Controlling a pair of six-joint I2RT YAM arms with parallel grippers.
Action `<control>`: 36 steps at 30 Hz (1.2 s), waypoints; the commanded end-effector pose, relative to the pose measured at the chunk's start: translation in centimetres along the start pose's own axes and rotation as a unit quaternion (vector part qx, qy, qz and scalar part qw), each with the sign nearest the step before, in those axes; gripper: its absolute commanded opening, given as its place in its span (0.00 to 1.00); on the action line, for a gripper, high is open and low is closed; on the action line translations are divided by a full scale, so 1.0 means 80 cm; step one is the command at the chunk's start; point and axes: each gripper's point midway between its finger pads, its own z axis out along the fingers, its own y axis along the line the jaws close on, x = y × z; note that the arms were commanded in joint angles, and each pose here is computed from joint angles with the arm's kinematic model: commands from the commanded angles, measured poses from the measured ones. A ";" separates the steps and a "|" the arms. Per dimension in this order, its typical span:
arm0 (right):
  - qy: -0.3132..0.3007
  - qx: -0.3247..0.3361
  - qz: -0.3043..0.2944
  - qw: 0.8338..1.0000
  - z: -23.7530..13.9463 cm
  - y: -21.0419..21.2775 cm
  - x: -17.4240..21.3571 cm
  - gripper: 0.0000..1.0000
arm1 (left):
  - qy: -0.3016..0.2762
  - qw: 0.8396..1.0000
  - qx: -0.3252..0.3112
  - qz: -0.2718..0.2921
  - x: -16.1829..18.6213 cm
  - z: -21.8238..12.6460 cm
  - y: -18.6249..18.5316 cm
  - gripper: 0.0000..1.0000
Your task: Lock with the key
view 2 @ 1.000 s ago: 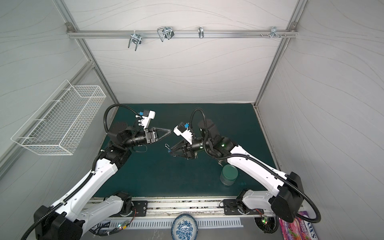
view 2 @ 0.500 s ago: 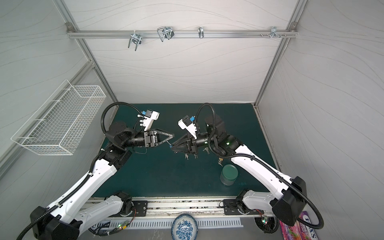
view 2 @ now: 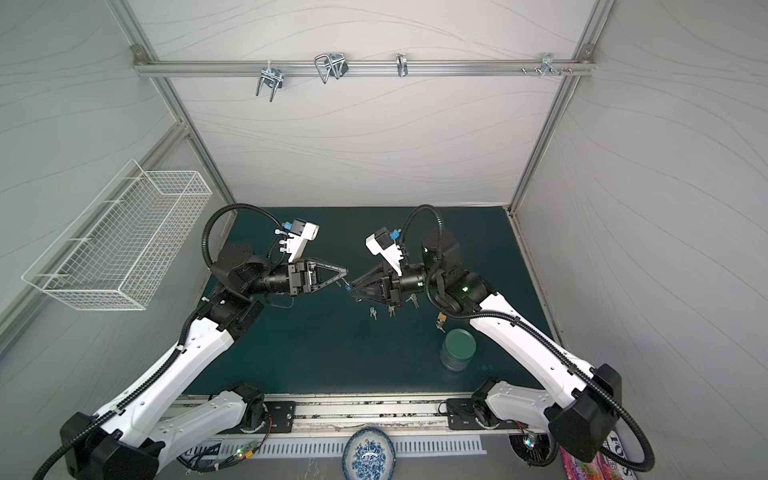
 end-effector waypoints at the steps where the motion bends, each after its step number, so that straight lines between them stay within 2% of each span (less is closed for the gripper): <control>1: -0.013 0.006 -0.019 1.000 -0.008 0.009 -0.009 0.00 | -0.009 0.999 0.015 0.040 -0.012 -0.002 -0.028 0.09; 5: -0.021 0.019 -0.023 0.999 -0.012 0.009 -0.012 0.00 | -0.012 0.999 0.013 0.041 -0.012 -0.003 -0.029 0.01; 8: -0.025 0.029 -0.025 0.999 -0.014 0.009 -0.015 0.00 | -0.011 0.999 0.012 0.044 -0.013 -0.003 -0.031 0.01; 11: -0.027 0.035 -0.025 0.999 -0.015 0.007 -0.015 0.00 | -0.009 0.999 0.011 0.045 -0.011 -0.004 -0.032 0.07; 17: -0.026 0.037 -0.020 0.999 -0.015 0.005 -0.013 0.00 | -0.012 0.999 0.010 0.045 -0.011 -0.005 -0.033 0.08; 21: -0.025 0.042 -0.018 0.999 -0.015 0.003 -0.011 0.00 | -0.013 0.999 0.009 0.045 -0.011 -0.005 -0.033 0.17; 25: -0.025 0.045 -0.017 0.999 -0.015 0.001 -0.011 0.00 | -0.014 0.999 0.011 0.047 -0.013 -0.005 -0.036 0.20; 27: -0.025 0.045 -0.017 0.999 -0.015 0.001 -0.011 0.00 | -0.013 0.999 0.010 0.046 -0.013 -0.005 -0.035 0.18; 36: -0.029 0.052 -0.027 0.998 -0.017 0.002 -0.014 0.00 | -0.017 0.999 0.004 0.042 -0.016 -0.003 -0.028 0.02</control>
